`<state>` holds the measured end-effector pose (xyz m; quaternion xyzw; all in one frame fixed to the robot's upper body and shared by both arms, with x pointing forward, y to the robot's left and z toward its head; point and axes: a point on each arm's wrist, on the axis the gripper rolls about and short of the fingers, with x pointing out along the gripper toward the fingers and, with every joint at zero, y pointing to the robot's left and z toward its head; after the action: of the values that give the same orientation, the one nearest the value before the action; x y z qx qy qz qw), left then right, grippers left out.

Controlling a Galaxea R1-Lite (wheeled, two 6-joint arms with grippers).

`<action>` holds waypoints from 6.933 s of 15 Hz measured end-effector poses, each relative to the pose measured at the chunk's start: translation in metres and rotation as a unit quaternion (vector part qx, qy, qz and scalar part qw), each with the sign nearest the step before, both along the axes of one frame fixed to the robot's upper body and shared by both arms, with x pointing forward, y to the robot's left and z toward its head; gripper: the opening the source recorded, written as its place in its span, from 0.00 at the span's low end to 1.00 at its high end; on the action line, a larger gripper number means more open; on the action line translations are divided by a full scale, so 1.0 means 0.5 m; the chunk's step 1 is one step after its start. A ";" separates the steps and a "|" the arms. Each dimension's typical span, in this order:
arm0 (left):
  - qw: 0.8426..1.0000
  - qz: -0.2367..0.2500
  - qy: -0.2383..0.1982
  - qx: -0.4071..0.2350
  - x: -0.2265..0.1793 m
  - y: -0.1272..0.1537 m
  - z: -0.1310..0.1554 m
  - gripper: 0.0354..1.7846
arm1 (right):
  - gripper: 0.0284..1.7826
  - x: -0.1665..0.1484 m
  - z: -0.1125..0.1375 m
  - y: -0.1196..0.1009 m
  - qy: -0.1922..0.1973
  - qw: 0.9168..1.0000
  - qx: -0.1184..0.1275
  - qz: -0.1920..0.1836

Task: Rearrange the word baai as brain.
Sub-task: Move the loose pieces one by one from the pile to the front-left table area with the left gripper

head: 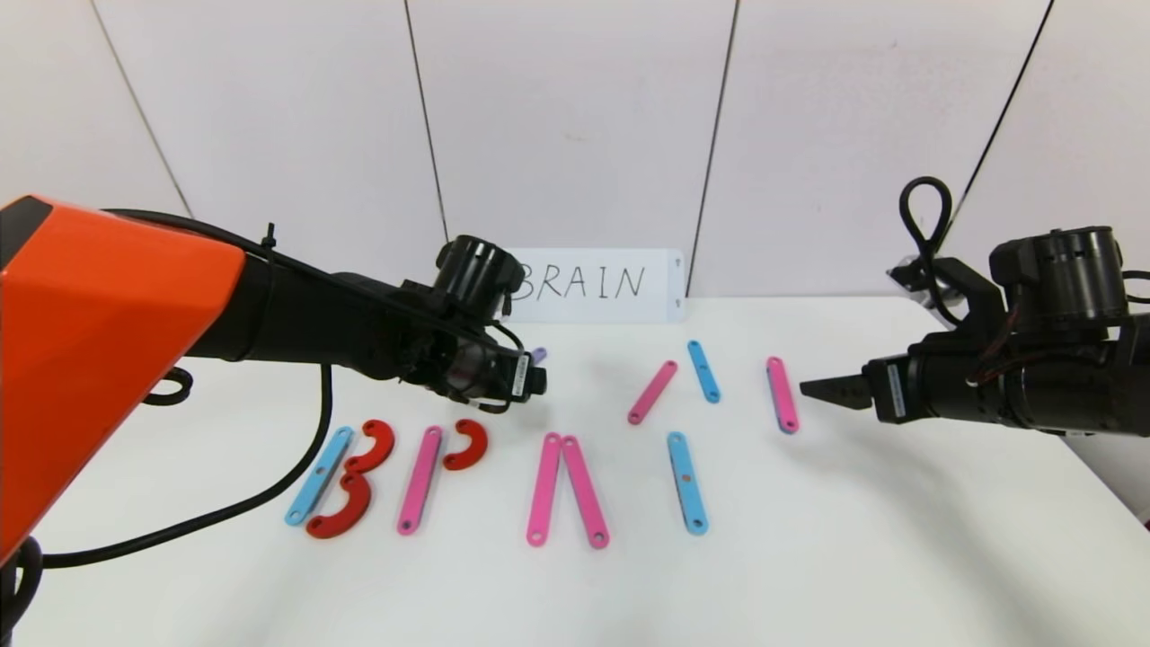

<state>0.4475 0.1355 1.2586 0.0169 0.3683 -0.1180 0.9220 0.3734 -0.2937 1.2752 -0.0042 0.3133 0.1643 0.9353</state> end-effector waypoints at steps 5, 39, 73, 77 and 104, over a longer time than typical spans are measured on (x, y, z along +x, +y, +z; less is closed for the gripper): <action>0.999 -0.050 -0.014 -0.003 0.059 0.002 -0.009 0.97 | 0.95 0.000 0.000 0.000 0.000 1.000 0.000 0.000; 0.999 0.016 -0.027 0.020 0.100 0.005 -0.033 0.14 | 0.95 -0.001 0.002 -0.003 -0.002 1.000 0.000 -0.002; 0.951 0.279 0.120 -0.065 -0.206 -0.017 -0.063 0.14 | 0.95 0.000 -0.002 0.001 0.002 1.000 0.000 0.001; 0.950 0.280 0.124 -0.059 -0.206 -0.017 -0.070 0.14 | 0.95 0.001 -0.002 0.001 0.002 1.000 0.000 0.001; 0.949 0.282 0.130 -0.049 -0.200 -0.020 -0.087 0.83 | 0.95 0.002 -0.006 0.003 0.005 1.000 -0.001 0.002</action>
<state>0.3476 0.1254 1.2153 -0.1480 0.4686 0.1274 0.8616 0.3743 -0.2923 1.2723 -0.0047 0.3183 0.1661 0.9333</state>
